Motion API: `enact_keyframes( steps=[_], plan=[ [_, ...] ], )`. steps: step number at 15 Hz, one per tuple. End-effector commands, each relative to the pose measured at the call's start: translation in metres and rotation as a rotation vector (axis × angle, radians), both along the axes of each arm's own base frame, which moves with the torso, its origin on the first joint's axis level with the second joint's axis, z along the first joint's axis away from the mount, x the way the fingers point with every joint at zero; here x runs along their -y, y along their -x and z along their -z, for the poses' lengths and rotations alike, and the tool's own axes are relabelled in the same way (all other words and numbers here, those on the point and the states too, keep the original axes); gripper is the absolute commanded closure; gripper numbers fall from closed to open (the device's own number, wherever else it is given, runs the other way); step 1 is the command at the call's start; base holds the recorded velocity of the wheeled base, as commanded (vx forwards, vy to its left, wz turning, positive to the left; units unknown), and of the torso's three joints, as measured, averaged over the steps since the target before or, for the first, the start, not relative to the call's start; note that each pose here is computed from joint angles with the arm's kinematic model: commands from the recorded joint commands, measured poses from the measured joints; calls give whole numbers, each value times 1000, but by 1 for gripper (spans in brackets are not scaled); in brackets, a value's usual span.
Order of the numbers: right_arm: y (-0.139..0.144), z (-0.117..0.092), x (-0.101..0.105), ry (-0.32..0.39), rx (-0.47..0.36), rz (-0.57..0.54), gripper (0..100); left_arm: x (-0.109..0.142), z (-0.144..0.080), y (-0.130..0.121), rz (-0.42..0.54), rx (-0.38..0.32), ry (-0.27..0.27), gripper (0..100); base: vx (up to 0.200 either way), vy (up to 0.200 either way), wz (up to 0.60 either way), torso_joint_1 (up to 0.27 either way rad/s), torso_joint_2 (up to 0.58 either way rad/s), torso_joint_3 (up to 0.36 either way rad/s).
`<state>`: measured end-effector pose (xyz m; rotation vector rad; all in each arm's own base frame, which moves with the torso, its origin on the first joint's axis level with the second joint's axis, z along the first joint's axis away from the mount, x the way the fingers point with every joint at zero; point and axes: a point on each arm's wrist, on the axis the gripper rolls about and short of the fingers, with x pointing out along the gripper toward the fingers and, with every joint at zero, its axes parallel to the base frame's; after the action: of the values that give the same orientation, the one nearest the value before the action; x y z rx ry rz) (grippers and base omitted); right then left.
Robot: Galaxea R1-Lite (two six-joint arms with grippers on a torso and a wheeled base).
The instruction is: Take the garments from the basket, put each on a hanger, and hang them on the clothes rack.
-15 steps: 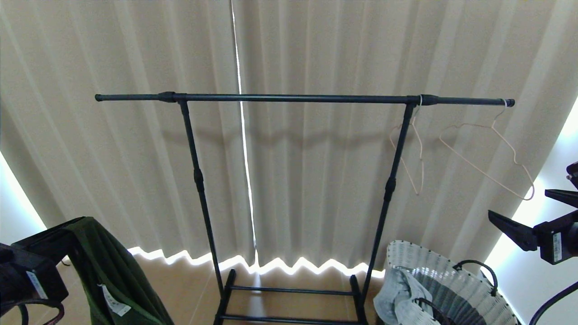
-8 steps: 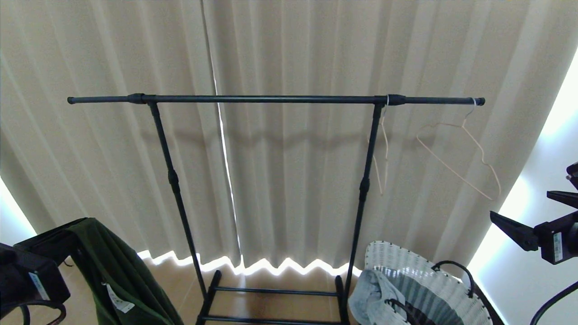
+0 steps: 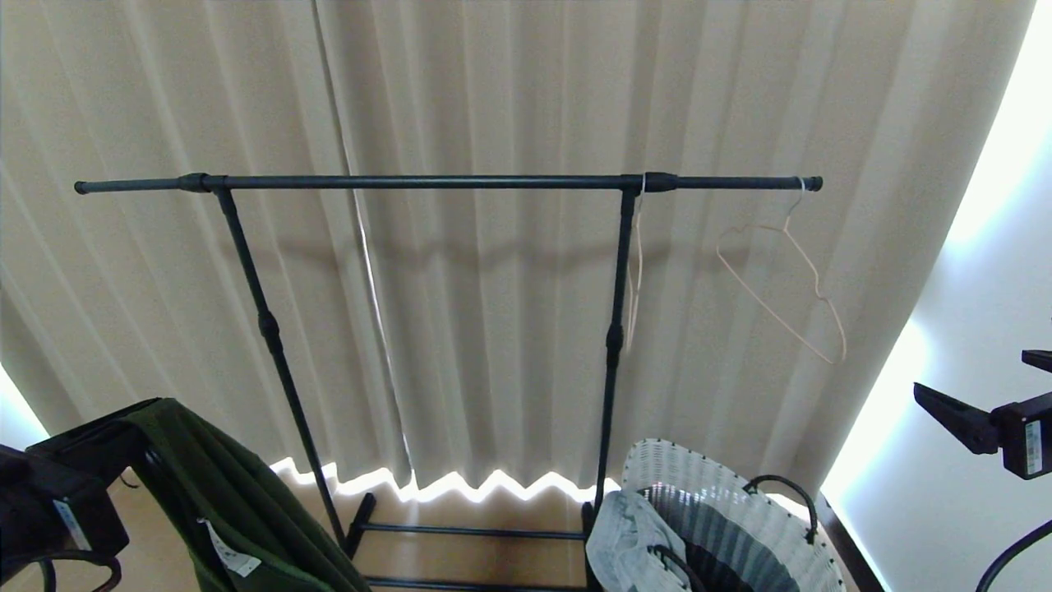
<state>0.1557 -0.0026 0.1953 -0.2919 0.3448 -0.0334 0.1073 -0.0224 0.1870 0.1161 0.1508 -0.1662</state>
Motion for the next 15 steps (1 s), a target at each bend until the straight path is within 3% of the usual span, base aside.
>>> enact_keyframes(
  steps=[1, 6, 15],
  plan=[
    [0, -2, 4, 1, 9, 26, 0, 0, 0, 0, -1, -3, 0, 100, 0, 0, 0, 0, 0, 0],
    [0, -3, 7, 1, 16, 43, 0, 0, 1, -1, 0, -11, 2, 100, 0, 0, 0, 0, 0, 0],
    [-2, -6, 7, 2, 21, 41, 0, 0, 1, -1, -1, -10, 3, 100, 200, 0, 0, 1, 2, 2]
  ],
)
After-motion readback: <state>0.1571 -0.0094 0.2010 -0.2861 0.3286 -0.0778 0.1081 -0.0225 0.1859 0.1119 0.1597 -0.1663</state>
